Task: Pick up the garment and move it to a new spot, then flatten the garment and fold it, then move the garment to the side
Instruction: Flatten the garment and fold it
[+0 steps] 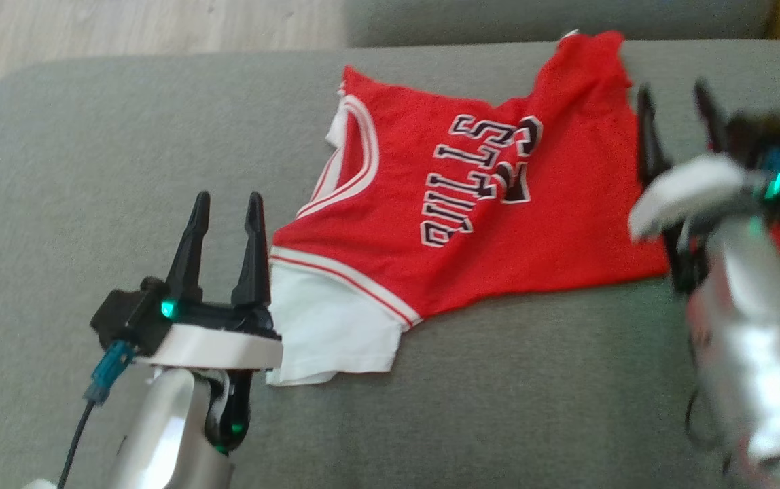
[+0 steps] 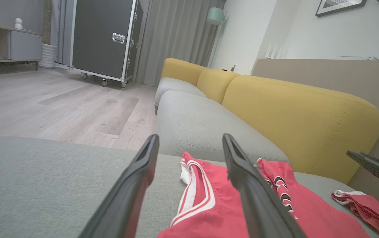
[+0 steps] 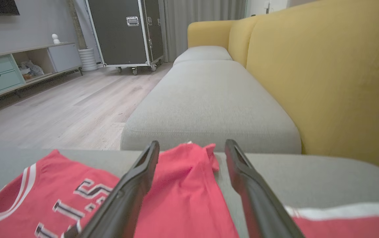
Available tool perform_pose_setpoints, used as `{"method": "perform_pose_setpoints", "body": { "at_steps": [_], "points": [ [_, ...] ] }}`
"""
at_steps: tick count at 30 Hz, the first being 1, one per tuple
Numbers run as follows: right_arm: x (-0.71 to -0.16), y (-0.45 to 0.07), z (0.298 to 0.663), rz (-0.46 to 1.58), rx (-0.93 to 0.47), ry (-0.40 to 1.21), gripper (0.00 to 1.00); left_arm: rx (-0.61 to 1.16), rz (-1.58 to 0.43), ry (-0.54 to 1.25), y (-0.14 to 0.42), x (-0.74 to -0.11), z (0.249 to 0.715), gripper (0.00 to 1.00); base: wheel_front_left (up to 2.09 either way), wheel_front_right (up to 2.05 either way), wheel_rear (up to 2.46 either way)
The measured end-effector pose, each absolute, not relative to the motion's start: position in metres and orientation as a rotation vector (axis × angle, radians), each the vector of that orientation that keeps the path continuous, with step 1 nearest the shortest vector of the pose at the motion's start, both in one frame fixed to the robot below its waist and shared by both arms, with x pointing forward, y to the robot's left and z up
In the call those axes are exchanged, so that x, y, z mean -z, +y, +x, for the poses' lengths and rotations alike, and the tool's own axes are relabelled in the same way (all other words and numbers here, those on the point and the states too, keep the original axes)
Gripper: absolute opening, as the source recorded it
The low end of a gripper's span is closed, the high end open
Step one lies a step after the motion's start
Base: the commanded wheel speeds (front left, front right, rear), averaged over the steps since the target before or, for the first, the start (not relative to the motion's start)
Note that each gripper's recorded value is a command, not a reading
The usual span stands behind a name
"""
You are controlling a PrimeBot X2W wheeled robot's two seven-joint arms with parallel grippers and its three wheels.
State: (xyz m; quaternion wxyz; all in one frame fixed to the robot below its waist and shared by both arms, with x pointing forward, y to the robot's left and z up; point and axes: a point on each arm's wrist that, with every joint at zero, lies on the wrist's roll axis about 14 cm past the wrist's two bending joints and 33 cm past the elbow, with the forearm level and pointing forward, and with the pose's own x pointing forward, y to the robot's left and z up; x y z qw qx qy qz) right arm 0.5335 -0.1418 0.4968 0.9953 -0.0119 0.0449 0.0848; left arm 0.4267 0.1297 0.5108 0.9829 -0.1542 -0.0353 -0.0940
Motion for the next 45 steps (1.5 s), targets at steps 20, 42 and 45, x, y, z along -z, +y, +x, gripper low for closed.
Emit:
{"method": "perform_pose_setpoints", "body": {
  "at_steps": [20, 42, 45],
  "points": [
    [-0.474, -0.209, 0.437, 0.152, 0.02, 0.035, 1.0, 0.462, -0.107, 0.217, 0.07, -0.468, 0.493, 1.0, 0.0, 0.0, 0.0],
    [-0.439, -0.266, 0.433, 0.147, 0.179, 0.109, 1.0, 0.569, 0.101, 0.833, 0.055, -0.363, 0.584, 1.0, 0.0, 0.0, 0.0],
    [-0.438, -0.267, 0.433, 0.145, 0.181, 0.111, 1.0, 0.562, 0.096, 0.84, 0.055, -0.36, 0.588, 1.0, 0.0, 0.0, 0.0]
  ]
}}
